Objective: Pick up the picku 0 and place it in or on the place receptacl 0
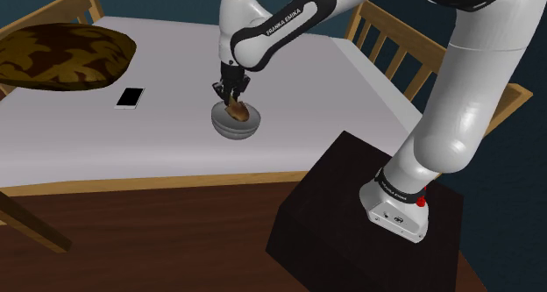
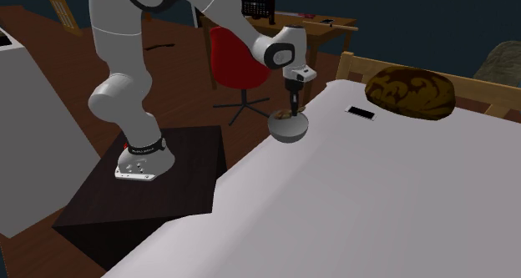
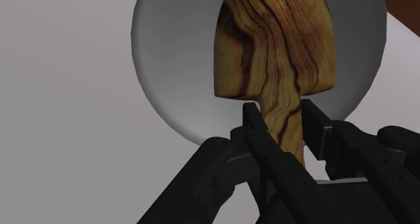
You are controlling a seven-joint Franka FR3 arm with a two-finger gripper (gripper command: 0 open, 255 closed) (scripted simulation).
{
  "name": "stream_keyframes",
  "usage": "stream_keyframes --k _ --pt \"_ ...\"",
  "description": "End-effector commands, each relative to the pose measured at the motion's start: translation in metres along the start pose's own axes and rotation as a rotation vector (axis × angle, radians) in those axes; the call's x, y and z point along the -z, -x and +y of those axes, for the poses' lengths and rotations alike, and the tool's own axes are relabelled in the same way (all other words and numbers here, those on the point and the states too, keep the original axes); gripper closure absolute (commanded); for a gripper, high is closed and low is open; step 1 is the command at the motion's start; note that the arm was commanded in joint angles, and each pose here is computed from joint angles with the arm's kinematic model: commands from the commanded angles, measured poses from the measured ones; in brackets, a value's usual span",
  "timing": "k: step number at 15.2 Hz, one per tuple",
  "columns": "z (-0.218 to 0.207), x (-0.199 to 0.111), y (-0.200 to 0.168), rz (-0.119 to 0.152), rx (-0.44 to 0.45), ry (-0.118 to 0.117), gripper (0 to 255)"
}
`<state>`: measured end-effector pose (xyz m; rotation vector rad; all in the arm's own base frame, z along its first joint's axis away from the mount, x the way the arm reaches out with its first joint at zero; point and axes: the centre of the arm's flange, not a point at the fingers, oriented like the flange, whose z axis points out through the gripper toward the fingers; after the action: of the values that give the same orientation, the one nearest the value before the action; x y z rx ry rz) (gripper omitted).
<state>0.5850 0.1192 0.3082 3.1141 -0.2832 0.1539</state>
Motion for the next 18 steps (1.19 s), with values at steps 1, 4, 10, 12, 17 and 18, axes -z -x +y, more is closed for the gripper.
stream_keyframes --k 1,4,10,12,17,18 --pt "0.001 -0.01 0.001 0.0 0.0 0.0 255" --pt "0.001 -0.018 0.002 0.0 0.0 0.0 255" --pt "0.001 -0.018 0.002 0.0 0.0 0.0 255" --pt "0.001 -0.018 0.002 0.0 0.0 0.0 0" --pt "0.001 -0.005 0.002 0.0 0.0 0.0 0" --pt "0.001 0.008 0.002 0.0 0.0 0.0 0"
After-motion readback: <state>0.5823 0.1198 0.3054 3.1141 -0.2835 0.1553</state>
